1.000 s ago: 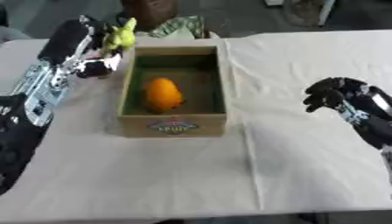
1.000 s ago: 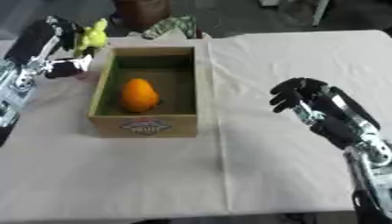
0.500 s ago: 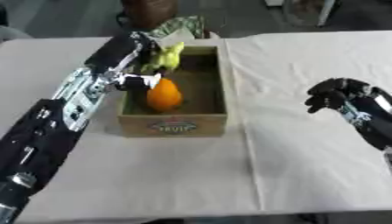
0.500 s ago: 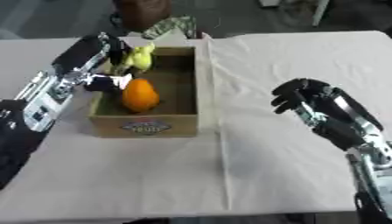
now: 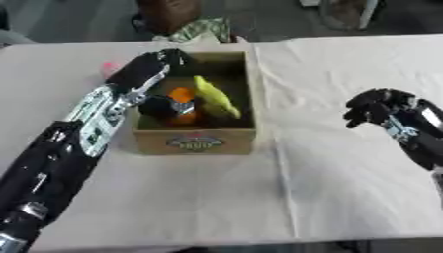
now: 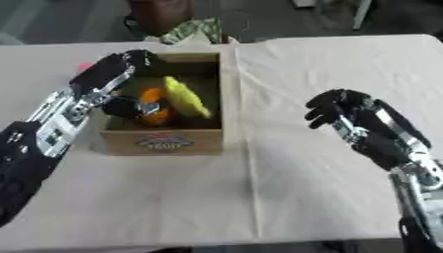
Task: Pick up objects on the table and place them in the box.
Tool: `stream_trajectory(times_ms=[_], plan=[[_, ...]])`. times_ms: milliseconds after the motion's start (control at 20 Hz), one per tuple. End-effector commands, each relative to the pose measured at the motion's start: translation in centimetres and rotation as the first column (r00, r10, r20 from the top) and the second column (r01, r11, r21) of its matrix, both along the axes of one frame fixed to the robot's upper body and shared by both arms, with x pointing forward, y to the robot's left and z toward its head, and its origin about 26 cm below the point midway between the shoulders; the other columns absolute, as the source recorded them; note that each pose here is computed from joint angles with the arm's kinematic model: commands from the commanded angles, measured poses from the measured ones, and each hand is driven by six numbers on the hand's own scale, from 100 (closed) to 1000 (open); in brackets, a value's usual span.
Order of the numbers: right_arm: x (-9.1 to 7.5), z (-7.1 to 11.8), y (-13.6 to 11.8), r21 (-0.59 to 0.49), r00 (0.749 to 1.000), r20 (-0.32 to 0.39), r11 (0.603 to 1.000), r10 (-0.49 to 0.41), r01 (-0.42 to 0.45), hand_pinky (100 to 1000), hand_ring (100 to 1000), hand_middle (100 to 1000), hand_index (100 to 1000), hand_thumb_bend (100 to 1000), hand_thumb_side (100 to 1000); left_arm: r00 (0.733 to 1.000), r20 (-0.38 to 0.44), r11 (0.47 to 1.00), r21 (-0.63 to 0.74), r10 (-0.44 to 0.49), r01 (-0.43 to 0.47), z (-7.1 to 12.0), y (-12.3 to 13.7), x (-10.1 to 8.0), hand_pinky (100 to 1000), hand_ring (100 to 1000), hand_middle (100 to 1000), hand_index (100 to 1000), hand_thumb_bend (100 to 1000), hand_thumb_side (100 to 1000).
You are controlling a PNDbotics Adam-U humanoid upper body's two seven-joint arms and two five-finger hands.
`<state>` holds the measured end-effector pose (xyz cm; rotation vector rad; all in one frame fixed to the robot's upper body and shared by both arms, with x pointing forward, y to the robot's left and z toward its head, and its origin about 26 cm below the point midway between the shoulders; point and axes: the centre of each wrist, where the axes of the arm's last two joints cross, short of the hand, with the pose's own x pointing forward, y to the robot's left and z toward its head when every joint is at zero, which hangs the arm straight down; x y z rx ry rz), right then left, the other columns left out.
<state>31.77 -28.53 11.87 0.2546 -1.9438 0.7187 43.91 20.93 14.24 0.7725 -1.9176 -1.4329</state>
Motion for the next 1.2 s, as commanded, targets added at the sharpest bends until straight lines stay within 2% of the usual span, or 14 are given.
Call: stream_trajectory(times_ms=[50, 150, 200, 300, 450, 600, 750, 850, 1050, 1200], plan=[[0.1, 0.8, -0.2, -0.010, 1.000, 0.026, 1.000, -0.001, 0.001, 619, 665, 669, 714, 100, 503, 0.995, 0.076, 0.996, -0.070, 0.057, -0.051, 2.9, 2.0, 0.1, 781, 785, 808, 888, 620, 925], [0.0, 0.8, -0.3, -0.011, 1.000, 0.025, 1.000, -0.005, 0.005, 619, 665, 669, 714, 100, 503, 0.987, 0.110, 0.987, -0.126, 0.117, -0.103, 4.4, 3.4, -0.1, 775, 773, 785, 871, 519, 837], [0.0, 0.8, -0.3, -0.012, 1.000, 0.024, 1.000, -0.006, 0.006, 619, 665, 669, 714, 100, 503, 0.982, 0.119, 0.981, -0.147, 0.148, -0.131, 4.9, 4.0, -0.2, 766, 759, 769, 862, 439, 763], [0.0, 0.7, -0.4, -0.014, 1.000, 0.022, 1.000, -0.009, 0.009, 619, 665, 669, 714, 100, 503, 0.963, 0.127, 0.961, -0.175, 0.240, -0.216, 5.6, 5.8, -0.2, 755, 744, 753, 856, 336, 660], [0.0, 0.7, -0.5, -0.015, 1.000, 0.020, 1.000, -0.009, 0.010, 619, 666, 669, 714, 100, 504, 0.928, 0.094, 0.924, -0.171, 0.361, -0.342, 5.6, 8.2, 0.0, 746, 740, 751, 853, 260, 552], [0.0, 0.6, -0.5, -0.016, 1.000, 0.016, 1.000, -0.010, 0.010, 619, 666, 669, 714, 100, 505, 0.882, 0.040, 0.876, -0.151, 0.469, -0.459, 4.3, 10.5, 0.4, 733, 734, 746, 848, 164, 485], [0.0, 0.6, -0.5, -0.018, 1.000, 0.016, 1.000, -0.008, 0.009, 619, 666, 669, 714, 100, 505, 0.841, 0.004, 0.835, -0.122, 0.541, -0.537, 2.6, 12.2, 0.8, 728, 732, 747, 848, 157, 460], [0.0, 0.6, -0.4, -0.018, 1.000, 0.017, 1.000, -0.007, 0.007, 619, 666, 670, 714, 100, 505, 0.821, -0.006, 0.817, -0.091, 0.571, -0.570, 1.4, 12.9, 1.1, 726, 730, 746, 849, 185, 468], [0.0, 0.6, -0.4, -0.019, 1.000, 0.016, 1.000, -0.003, 0.003, 619, 666, 670, 714, 100, 506, 0.797, -0.020, 0.796, -0.039, 0.604, -0.604, -0.5, 13.7, 1.4, 724, 728, 744, 851, 219, 484], [0.0, 0.6, -0.4, -0.020, 1.000, 0.017, 1.000, -0.001, 0.002, 619, 666, 670, 714, 100, 506, 0.792, -0.023, 0.791, -0.016, 0.611, -0.611, -1.5, 13.8, 1.5, 724, 728, 743, 851, 223, 486]])
